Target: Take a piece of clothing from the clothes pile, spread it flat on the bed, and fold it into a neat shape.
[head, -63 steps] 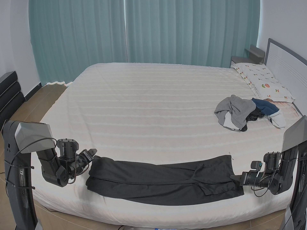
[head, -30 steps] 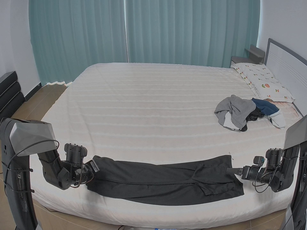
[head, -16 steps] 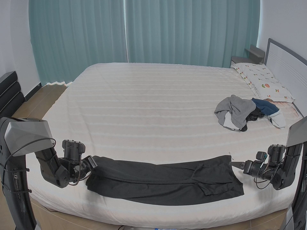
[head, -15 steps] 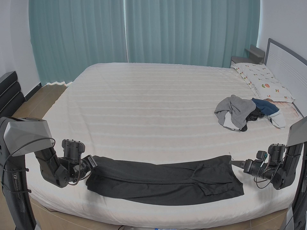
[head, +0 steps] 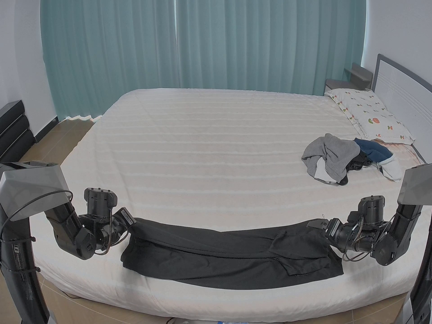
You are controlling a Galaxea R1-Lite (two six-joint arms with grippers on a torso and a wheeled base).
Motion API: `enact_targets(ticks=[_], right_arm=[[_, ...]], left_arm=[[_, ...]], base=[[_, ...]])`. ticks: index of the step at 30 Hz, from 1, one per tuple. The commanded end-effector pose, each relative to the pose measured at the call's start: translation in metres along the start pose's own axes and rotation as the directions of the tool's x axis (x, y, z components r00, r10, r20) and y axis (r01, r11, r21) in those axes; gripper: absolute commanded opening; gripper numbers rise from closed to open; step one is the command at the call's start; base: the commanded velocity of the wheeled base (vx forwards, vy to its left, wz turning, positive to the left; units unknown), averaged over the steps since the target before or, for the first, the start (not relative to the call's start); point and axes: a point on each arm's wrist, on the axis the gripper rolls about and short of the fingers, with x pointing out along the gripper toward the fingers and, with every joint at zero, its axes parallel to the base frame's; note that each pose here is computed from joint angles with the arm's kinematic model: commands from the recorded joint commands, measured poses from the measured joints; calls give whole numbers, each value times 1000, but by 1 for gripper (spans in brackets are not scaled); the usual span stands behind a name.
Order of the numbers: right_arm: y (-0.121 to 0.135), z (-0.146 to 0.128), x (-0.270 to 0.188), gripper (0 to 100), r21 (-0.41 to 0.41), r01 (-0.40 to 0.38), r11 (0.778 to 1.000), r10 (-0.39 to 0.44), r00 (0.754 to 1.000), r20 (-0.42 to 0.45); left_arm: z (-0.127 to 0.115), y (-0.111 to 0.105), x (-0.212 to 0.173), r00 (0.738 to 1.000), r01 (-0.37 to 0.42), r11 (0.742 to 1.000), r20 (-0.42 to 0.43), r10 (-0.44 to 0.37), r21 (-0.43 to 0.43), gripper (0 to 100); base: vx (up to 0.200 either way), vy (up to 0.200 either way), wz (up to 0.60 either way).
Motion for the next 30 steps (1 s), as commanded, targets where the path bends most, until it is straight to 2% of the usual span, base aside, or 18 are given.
enact_targets(ticks=[1, 4, 9, 15, 23, 30], right_arm=[[28, -10, -13, 100, 19, -10, 1000, 10, 1000, -19], [33, -25, -13, 100, 67, 67, 996, -61, 994, -91], [30, -40, -3, 100, 108, 141, 984, -130, 986, -105], [21, -49, 9, 100, 135, 195, 971, -178, 976, -128], [18, -51, 11, 100, 141, 214, 967, -198, 973, -121], [20, -46, 21, 100, 167, 223, 960, -215, 974, -69]], left_arm=[[2, -2, 0, 1000, 11, 1000, 9, -11, -13, 0], [3, -3, 0, 1000, 15, 999, 14, -15, -31, 0], [3, -3, 1, 1000, 16, 999, 13, -16, -32, 0], [2, -2, 2, 1000, 13, 999, 9, -13, -32, 0], [2, -2, 2, 1000, 13, 999, 9, -13, -32, 0], [2, -2, 2, 1000, 13, 999, 9, -13, -32, 0]], base=[[0, 0, 0], [0, 0, 0], [0, 0, 0], [0, 0, 0], [0, 0, 0], [0, 0, 0]])
